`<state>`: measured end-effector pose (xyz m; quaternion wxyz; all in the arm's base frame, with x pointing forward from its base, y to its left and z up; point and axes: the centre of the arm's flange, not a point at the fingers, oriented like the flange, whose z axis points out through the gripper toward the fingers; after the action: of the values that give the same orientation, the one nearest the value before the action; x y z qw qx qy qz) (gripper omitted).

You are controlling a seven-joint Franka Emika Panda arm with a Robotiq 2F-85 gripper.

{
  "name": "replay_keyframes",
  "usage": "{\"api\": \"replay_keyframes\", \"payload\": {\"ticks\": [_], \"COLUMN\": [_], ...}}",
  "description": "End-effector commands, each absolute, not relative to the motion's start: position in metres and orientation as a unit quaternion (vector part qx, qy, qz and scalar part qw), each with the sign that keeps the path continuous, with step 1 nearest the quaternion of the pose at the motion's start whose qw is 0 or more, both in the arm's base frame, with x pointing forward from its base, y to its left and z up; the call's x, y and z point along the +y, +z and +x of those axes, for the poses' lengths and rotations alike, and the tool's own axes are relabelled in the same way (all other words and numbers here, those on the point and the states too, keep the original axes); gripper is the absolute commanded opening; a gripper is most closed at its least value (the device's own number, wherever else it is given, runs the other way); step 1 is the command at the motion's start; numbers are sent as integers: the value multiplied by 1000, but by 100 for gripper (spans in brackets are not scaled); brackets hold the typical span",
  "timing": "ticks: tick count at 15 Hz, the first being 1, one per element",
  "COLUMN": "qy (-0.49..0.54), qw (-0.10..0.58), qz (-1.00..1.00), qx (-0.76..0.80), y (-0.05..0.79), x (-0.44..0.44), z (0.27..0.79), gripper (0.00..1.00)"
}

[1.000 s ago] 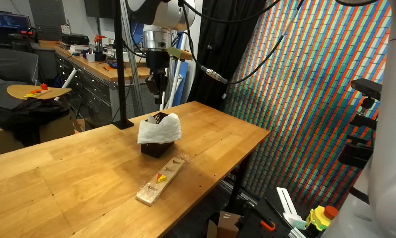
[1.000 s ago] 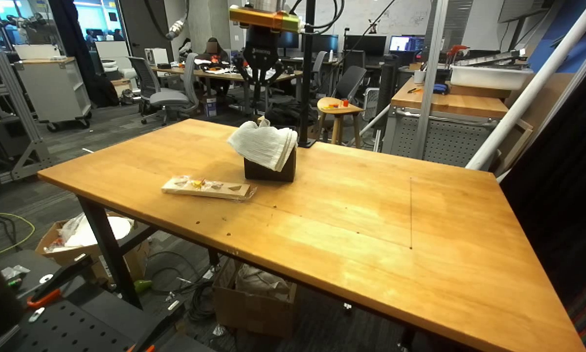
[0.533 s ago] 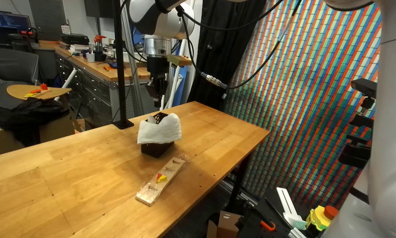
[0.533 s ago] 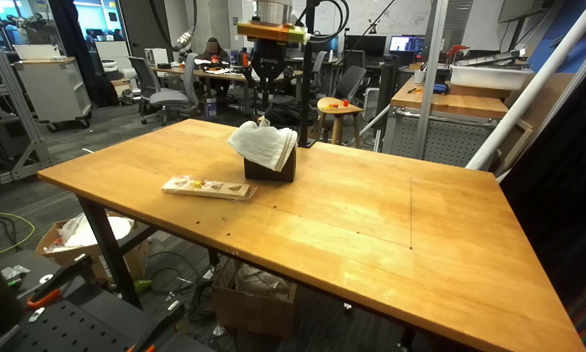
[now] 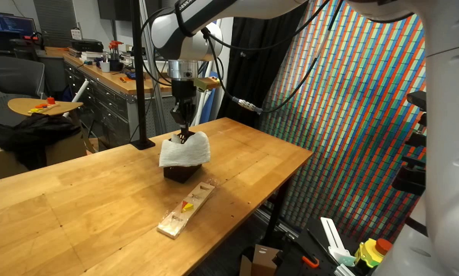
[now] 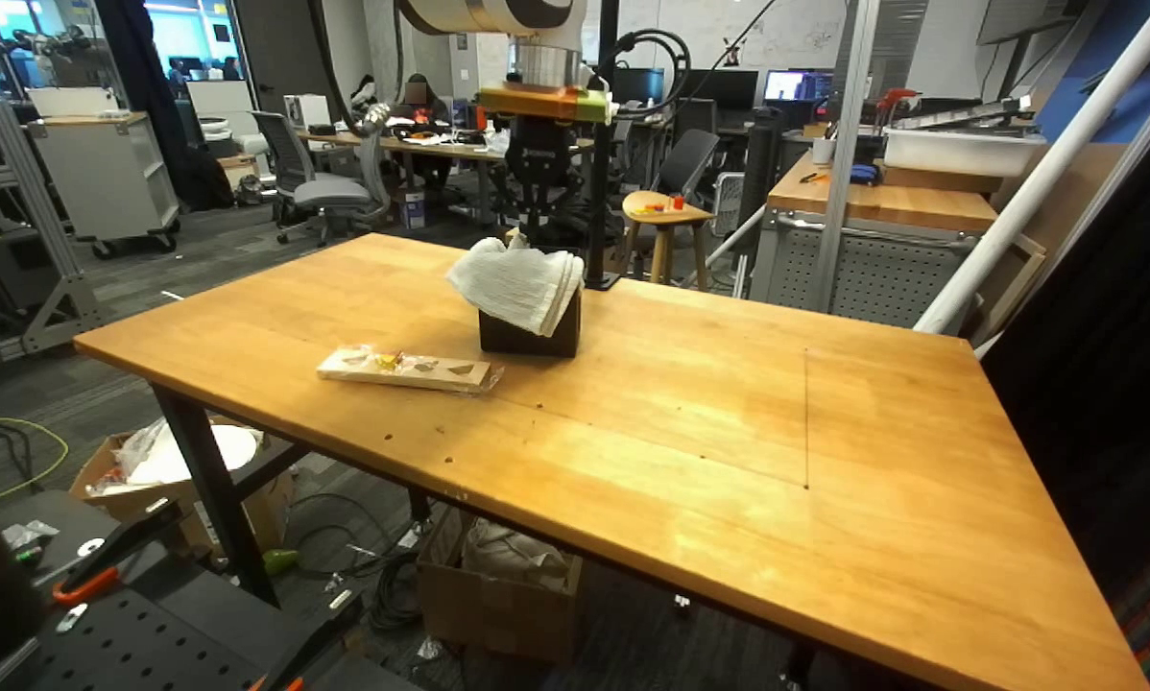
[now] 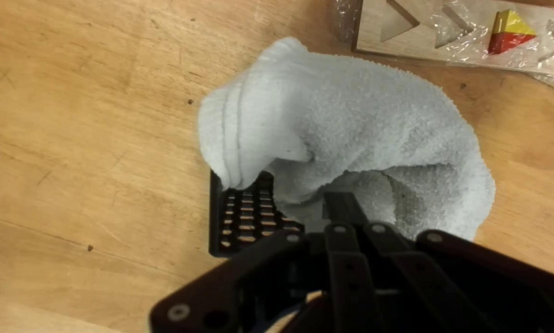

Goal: Pick the cloth and shove it in the black box

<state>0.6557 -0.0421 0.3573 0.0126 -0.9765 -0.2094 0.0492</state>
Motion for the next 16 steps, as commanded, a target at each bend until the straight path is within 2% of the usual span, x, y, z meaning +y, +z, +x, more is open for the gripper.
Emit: {"api": "replay_keyframes", "payload": {"ticks": [1,16], "qy": [37,36], "qw": [4,43], "qz": [-979,-982], "qx": [-201,-178], "y": [340,249], "x": [-49,-59], "z": [659,666], "gripper": [0,0]}}
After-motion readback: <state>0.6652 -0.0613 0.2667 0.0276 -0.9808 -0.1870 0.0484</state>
